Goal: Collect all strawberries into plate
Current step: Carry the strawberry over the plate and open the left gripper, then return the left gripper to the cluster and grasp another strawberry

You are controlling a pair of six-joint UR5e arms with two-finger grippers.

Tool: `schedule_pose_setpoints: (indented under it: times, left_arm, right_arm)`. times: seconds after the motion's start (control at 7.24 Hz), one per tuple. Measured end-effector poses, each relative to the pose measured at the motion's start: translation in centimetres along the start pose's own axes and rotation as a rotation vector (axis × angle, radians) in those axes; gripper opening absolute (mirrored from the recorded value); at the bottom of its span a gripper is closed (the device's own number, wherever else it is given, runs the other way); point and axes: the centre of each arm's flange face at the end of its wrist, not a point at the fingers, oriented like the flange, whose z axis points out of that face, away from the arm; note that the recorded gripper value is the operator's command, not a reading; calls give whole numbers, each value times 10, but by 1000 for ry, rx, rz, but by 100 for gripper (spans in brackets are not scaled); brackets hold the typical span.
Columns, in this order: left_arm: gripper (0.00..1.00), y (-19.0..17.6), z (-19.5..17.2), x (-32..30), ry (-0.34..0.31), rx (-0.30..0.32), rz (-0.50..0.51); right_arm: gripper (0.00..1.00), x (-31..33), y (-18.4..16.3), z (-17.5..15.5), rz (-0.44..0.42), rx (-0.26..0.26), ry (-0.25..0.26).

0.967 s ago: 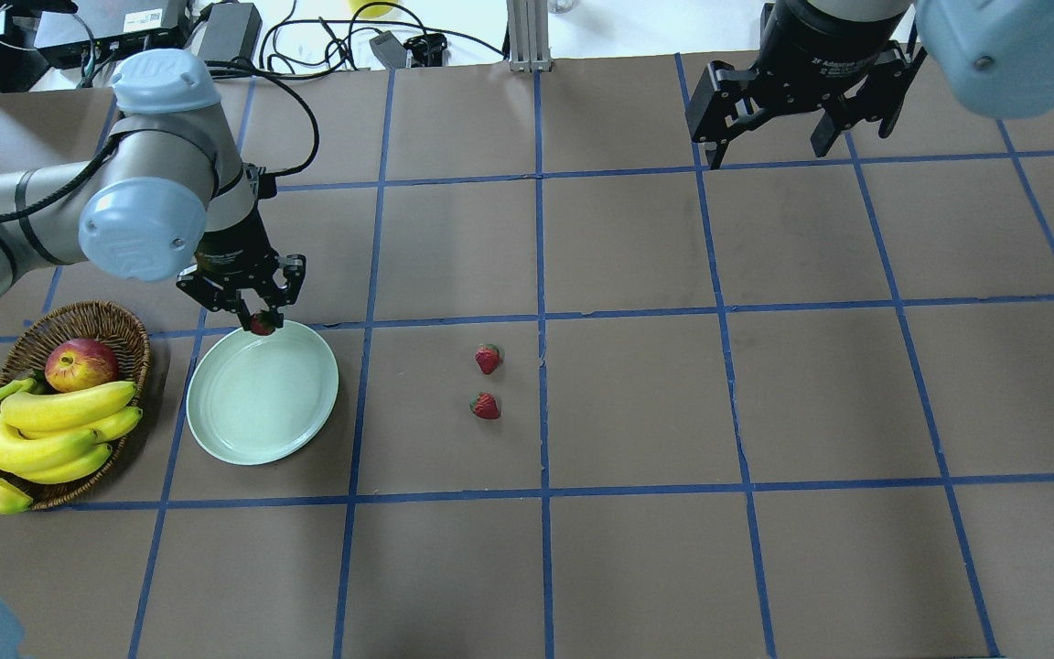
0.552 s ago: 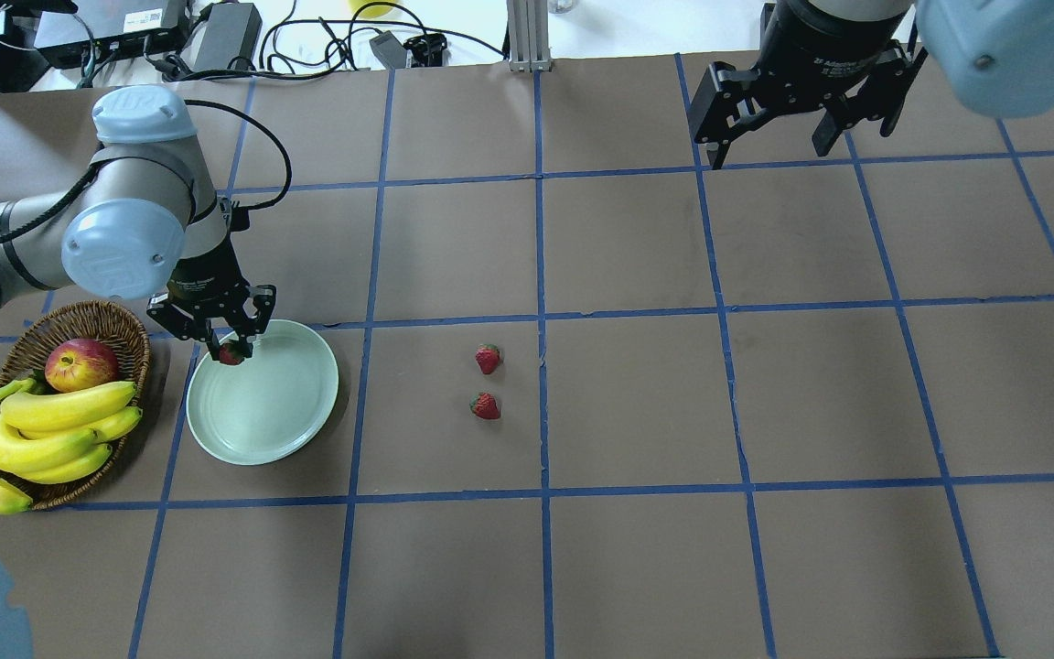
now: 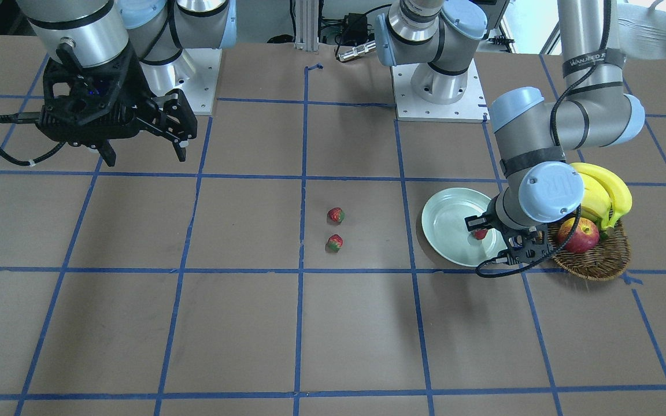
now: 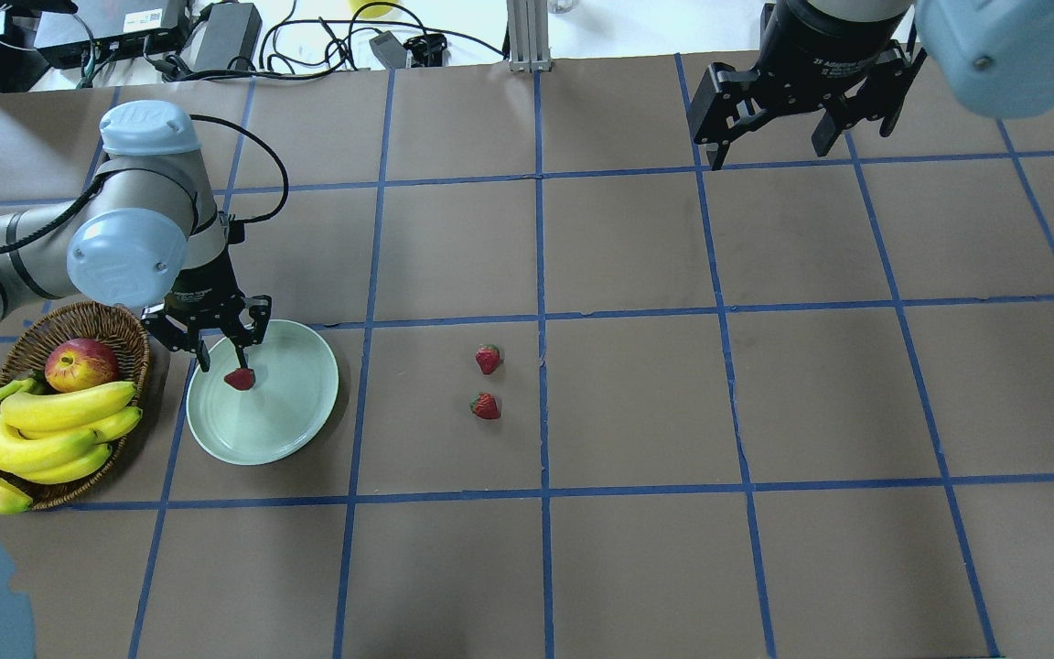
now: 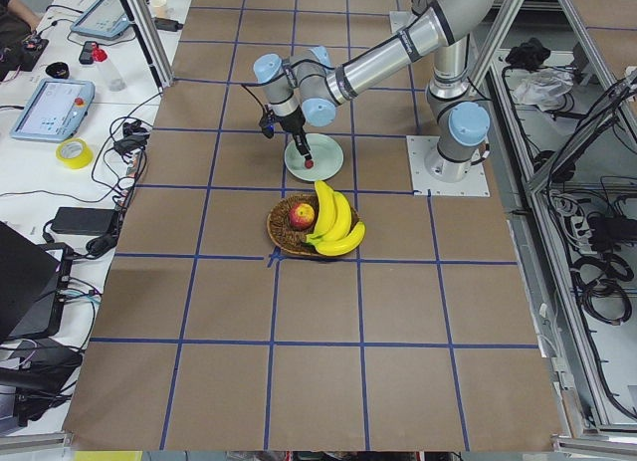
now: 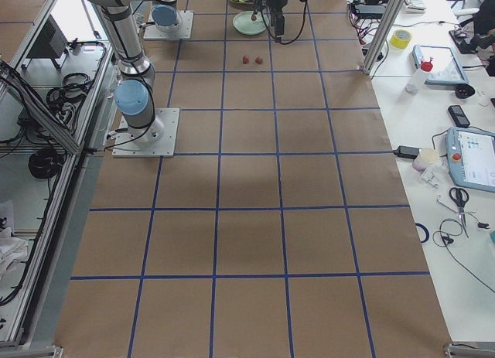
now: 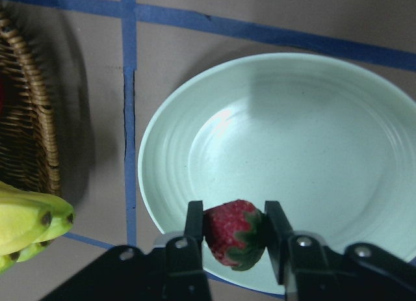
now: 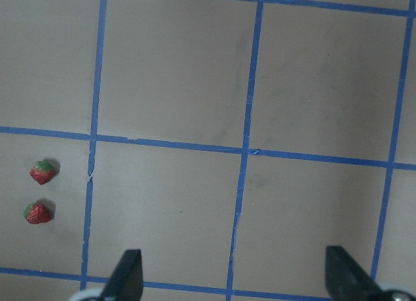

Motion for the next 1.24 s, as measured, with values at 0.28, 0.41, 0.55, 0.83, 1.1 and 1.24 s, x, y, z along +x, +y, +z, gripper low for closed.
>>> schedule_pose_setpoints:
  times: [0.28,0.41,0.55,0.83,1.1,1.24]
  left_arm:
    - [100,7,-9,11,21,7,-19]
    - [100,16,-18,28,74,17,-4]
    - [100,23,-34,50,118,41,19]
    - [100,46,-67,103,128,106,64]
    - [100,71,-78,148,122,159,137]
    - [100,77,-79,170,129,199,180]
  right_arm:
    - [100,1,0,0,1,0,1]
    - [100,1,0,0,1,0,1]
    - [100,0,0,0,0,0,1]
    - [100,0,0,0,0,0,1]
    - [100,0,0,0,0,0,0]
    - [100,0,0,0,1,0,0]
